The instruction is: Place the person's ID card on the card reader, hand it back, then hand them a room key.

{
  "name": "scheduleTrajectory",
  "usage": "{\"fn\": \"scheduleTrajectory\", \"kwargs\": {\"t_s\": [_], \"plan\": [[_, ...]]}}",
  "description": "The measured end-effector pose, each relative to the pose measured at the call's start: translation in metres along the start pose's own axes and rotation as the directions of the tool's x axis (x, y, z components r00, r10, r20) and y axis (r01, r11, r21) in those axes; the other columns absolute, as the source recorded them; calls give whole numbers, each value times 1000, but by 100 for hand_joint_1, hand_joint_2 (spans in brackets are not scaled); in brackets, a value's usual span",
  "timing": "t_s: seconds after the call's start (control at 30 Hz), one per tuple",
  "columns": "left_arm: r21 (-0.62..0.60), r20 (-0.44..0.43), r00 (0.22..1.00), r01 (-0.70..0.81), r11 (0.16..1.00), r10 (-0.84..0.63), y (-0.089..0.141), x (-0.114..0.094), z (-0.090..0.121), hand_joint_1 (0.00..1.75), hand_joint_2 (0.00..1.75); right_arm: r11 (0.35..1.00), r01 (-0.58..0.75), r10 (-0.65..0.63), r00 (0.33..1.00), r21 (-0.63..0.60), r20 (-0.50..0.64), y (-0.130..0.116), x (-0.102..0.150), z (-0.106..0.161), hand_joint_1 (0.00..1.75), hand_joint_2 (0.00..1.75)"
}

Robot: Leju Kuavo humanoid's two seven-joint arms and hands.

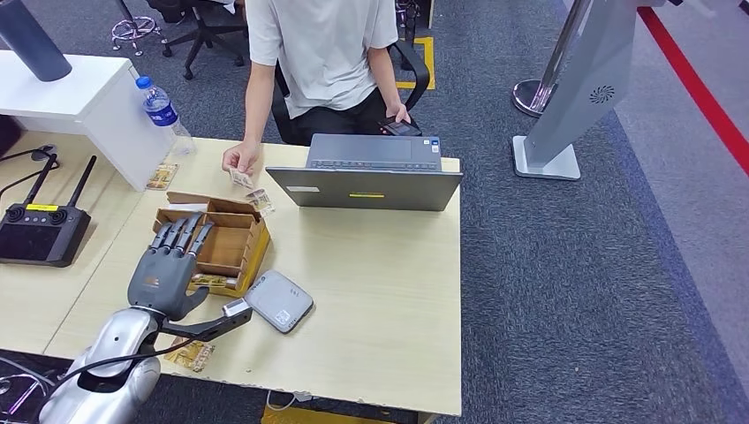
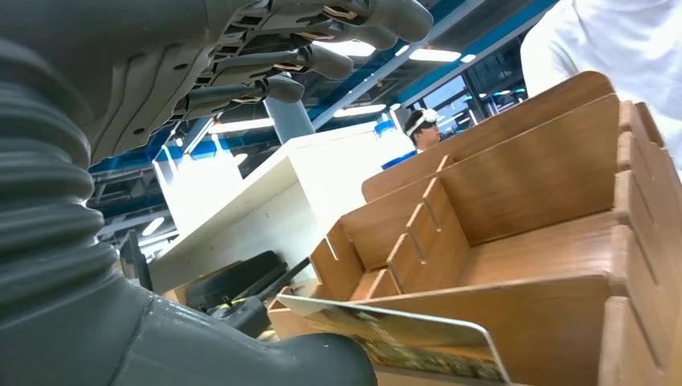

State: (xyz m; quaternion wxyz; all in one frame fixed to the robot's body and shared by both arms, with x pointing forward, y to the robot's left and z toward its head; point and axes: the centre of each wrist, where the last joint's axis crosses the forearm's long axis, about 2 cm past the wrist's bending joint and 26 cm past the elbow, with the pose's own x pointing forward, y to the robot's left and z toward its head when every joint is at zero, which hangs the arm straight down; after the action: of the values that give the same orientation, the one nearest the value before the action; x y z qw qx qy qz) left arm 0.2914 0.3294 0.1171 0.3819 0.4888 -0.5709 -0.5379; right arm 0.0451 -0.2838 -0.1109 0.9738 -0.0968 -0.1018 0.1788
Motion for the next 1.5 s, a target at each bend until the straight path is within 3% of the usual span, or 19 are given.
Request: {"fn": "scheduleTrajectory", "kwargs": {"t_s": [0.47, 0.6, 0.93, 1.5], "plan": [[-16, 4, 1000, -8, 1000, 8, -3, 1, 1, 0, 175, 1000, -3, 3, 1000, -1, 0, 0, 0, 0, 0, 0], [-49, -5, 1000, -13, 999, 13, -5, 1, 1, 175, 175, 1000, -10, 10, 1000, -2, 1, 0, 0, 0, 0, 0], [-196, -86, 996, -49, 979, 33, -8, -1, -3, 175, 175, 1000, -14, 14, 1000, -5, -2, 0, 0, 0, 0, 0], [-211, -105, 993, -71, 975, 50, -9, -1, -8, 175, 175, 1000, -15, 15, 1000, -8, -2, 0, 0, 0, 0, 0]]}}
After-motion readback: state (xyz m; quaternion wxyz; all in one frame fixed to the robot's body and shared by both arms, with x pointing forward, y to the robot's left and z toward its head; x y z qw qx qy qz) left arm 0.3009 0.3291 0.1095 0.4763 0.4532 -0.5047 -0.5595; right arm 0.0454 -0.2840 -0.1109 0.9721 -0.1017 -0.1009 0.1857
